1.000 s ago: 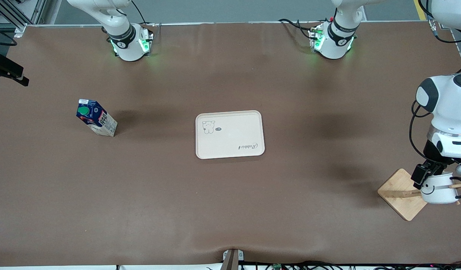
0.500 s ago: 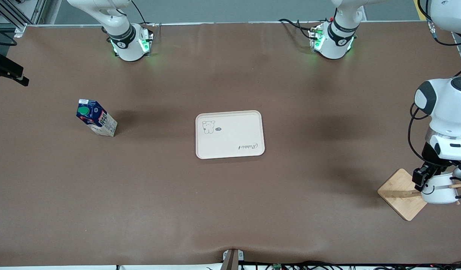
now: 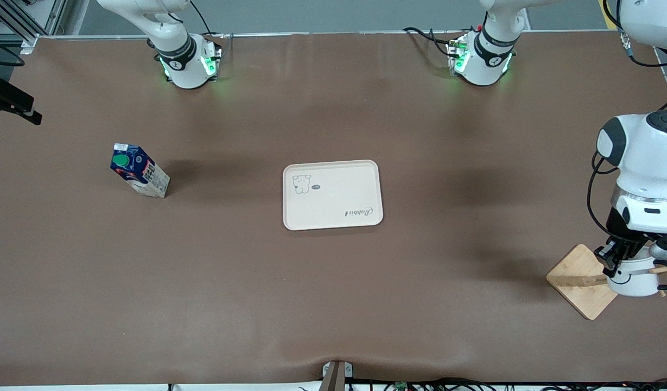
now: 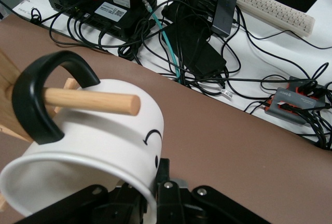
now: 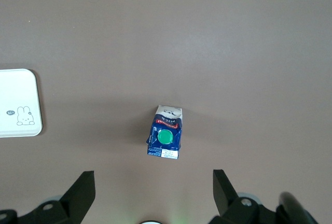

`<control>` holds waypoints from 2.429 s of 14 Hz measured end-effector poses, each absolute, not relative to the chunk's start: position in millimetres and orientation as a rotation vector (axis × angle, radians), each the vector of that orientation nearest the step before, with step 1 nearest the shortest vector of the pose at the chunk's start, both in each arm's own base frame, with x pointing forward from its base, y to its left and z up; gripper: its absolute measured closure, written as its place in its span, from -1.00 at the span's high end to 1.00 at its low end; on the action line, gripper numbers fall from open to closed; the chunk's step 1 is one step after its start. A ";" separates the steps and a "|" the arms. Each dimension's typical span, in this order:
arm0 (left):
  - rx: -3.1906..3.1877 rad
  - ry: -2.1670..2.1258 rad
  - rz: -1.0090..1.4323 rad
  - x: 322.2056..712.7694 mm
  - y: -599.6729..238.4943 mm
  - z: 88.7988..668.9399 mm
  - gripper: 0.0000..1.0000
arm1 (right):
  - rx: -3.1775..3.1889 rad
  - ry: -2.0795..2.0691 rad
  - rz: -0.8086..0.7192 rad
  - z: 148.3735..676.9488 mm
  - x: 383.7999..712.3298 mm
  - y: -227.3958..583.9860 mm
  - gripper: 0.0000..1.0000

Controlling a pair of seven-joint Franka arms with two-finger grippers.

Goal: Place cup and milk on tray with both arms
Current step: 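Lower the left gripper and grasp the white mug's rim, then lift the mug off the stand and carry it to the tray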

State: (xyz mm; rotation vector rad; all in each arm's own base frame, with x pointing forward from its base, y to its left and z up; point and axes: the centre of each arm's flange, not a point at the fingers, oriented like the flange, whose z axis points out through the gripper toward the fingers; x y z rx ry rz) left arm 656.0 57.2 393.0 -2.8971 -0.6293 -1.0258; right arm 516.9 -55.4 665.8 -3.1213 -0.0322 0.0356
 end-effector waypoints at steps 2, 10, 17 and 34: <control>-2.888 -0.580 -1.032 656.9 54.1 394.8 -0.82 | -3.121 -0.032 0.036 665.8 516.8 -55.4 1.00; -2.887 -0.451 -0.906 668.1 18.2 427.8 -0.82 | -3.121 -0.032 0.036 665.8 516.8 -55.5 1.00; -2.906 -0.392 -0.714 669.6 -40.6 471.3 -0.82 | -3.121 -0.032 0.038 665.0 517.3 -55.5 1.00; -3.169 -0.089 0.082 558.1 -391.4 381.2 -0.82 | -3.113 -0.031 0.234 588.9 564.2 -56.5 1.00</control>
